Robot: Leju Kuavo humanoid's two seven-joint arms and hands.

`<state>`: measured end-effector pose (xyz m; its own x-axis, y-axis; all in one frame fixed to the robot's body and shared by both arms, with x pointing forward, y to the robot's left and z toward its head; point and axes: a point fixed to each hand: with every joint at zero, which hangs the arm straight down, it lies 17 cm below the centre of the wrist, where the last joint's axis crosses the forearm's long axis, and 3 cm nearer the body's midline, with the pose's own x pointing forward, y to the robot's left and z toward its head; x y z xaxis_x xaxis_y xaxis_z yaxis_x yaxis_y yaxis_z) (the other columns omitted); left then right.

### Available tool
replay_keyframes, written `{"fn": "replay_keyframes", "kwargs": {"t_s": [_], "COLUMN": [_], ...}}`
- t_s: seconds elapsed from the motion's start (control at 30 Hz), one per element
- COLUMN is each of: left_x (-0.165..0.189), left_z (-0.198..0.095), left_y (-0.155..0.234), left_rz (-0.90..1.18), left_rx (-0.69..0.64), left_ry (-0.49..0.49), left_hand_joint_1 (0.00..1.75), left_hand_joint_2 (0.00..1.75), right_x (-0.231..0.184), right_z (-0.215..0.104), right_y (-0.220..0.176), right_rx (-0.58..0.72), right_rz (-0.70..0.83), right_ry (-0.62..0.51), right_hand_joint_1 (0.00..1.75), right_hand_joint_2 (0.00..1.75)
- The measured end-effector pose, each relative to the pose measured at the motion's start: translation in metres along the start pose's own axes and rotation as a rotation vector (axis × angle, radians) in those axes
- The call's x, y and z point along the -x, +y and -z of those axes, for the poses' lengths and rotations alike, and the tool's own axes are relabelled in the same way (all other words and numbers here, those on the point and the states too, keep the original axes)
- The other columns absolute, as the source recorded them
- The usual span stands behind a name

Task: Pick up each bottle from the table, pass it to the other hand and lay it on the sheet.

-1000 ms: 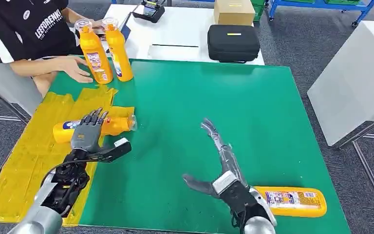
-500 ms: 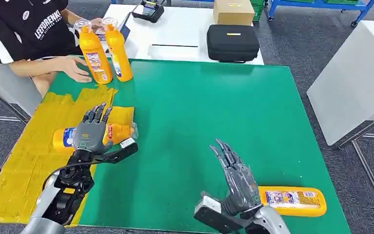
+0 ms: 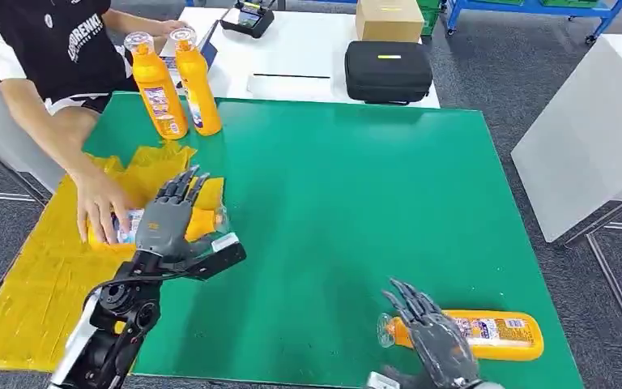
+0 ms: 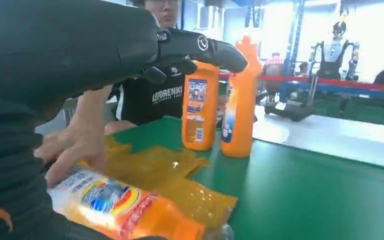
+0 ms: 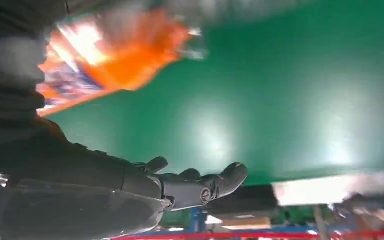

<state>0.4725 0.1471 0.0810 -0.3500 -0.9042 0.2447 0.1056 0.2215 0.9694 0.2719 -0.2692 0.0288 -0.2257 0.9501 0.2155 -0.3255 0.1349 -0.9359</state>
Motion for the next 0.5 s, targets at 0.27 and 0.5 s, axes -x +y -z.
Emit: {"fn": "replay_keyframes", "kwargs": {"t_s": [0.27, 0.5], "left_x": [-0.017, -0.022], "left_z": [0.002, 0.001], "left_y": [-0.006, -0.009], "left_rz": [0.015, 0.0], "left_rx": [0.024, 0.028], "left_ry": [-0.031, -0.031], "left_hand_joint_1": [0.0, 0.0], "left_hand_joint_2": [0.0, 0.0], "right_x": [0.035, 0.054], "right_z": [-0.019, -0.015], "right_y": [0.006, -0.006], "right_rx": [-0.026, 0.0], "right_rz": [-0.099, -0.159], "right_ry": [0.108, 0.147], "right_hand_joint_1": [0.0, 0.0], "right_hand_joint_2": [1.75, 1.75]}}
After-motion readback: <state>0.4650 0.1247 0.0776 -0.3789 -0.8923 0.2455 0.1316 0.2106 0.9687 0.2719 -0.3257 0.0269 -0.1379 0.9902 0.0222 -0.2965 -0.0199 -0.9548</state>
